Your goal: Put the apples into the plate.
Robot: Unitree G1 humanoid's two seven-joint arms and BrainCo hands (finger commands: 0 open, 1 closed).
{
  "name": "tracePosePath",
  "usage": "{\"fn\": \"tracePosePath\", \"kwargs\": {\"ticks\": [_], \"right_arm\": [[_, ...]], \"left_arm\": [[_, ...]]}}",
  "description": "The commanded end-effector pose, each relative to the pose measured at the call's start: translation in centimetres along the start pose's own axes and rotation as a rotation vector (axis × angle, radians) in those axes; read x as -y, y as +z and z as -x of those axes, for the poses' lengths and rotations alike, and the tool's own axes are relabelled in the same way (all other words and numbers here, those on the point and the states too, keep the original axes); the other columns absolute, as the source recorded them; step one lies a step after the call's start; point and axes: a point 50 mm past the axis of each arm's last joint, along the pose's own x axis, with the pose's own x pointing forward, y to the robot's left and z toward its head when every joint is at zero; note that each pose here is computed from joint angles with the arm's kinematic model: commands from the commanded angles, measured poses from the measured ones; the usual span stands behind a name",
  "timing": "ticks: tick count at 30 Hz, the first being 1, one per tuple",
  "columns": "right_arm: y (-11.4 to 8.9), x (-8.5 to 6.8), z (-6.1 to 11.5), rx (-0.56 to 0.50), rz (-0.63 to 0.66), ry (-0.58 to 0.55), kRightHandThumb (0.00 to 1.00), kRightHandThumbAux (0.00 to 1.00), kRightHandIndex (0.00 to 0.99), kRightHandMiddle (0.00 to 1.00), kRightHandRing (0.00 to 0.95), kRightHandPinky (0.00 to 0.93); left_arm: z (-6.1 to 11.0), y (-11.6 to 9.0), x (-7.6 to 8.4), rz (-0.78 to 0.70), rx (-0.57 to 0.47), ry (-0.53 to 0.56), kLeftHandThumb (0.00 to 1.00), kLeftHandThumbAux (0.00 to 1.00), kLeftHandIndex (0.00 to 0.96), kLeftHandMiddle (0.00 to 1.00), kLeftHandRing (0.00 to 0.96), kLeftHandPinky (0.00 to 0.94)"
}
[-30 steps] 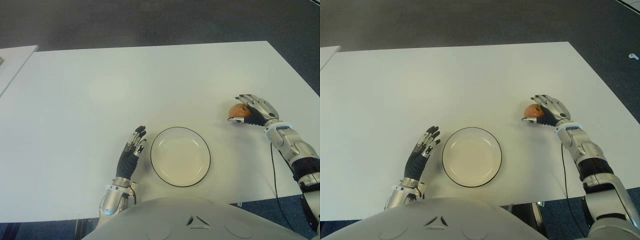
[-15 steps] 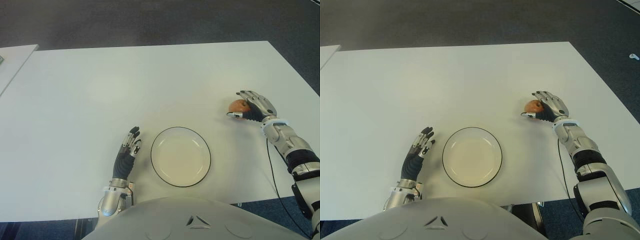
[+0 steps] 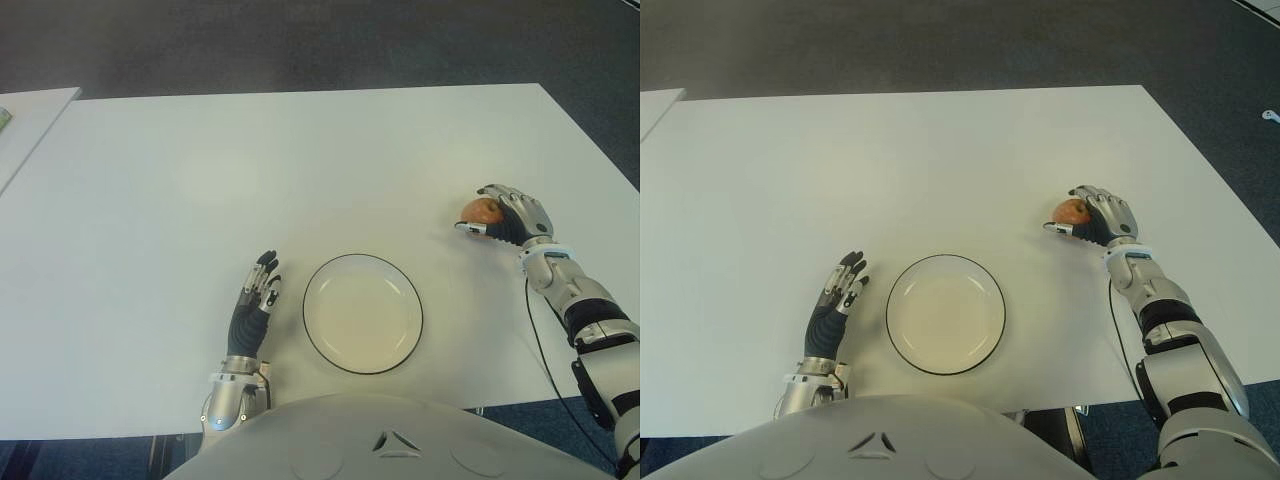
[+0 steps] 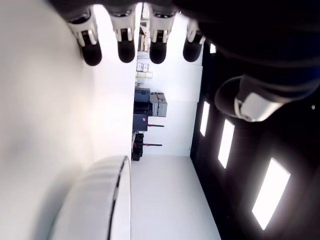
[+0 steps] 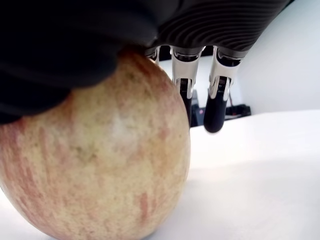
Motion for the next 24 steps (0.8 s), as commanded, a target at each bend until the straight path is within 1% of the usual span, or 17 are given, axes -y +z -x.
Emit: {"fn": "tracePosePath", "kwargs": {"ticks": [1, 4, 7, 11, 24], "right_arm": [[-0.7, -3.0, 2.3, -0.028, 0.066, 0.115, 0.679, 0.656, 0.457, 0.712, 0.699, 0.713], [-0.8, -2.9, 2.4, -0.027, 0.066, 0.091, 0.704, 0.69, 0.446, 0.746, 0.735, 0.753], [-1.0, -2.7, 2.4, -0.023, 0.071, 0.069, 0.714, 0.703, 0.442, 0.796, 0.775, 0.796], [-1.2, -2.4, 2.3, -0.018, 0.076, 0.057, 0.719, 0.709, 0.441, 0.84, 0.808, 0.825], [-1.6, -1.4, 1.8, -0.019, 0.072, 0.054, 0.726, 0.71, 0.441, 0.862, 0.838, 0.838]], "left_arm": [[-0.3, -0.1, 0.2, -0.004, 0.035, 0.009, 0.0, 0.44, 0.0, 0.0, 0.0, 0.0], [-0.3, -0.1, 0.3, -0.011, 0.051, 0.009, 0.0, 0.444, 0.0, 0.0, 0.0, 0.0], [-0.2, -0.1, 0.4, -0.031, 0.061, 0.015, 0.0, 0.449, 0.0, 0.0, 0.0, 0.0], [-0.3, 0.0, 0.5, -0.033, 0.07, 0.019, 0.0, 0.455, 0.0, 0.0, 0.0, 0.0], [-0.2, -0.3, 0.7, 0.004, 0.044, -0.006, 0.0, 0.473, 0.0, 0.0, 0.0, 0.0]]}}
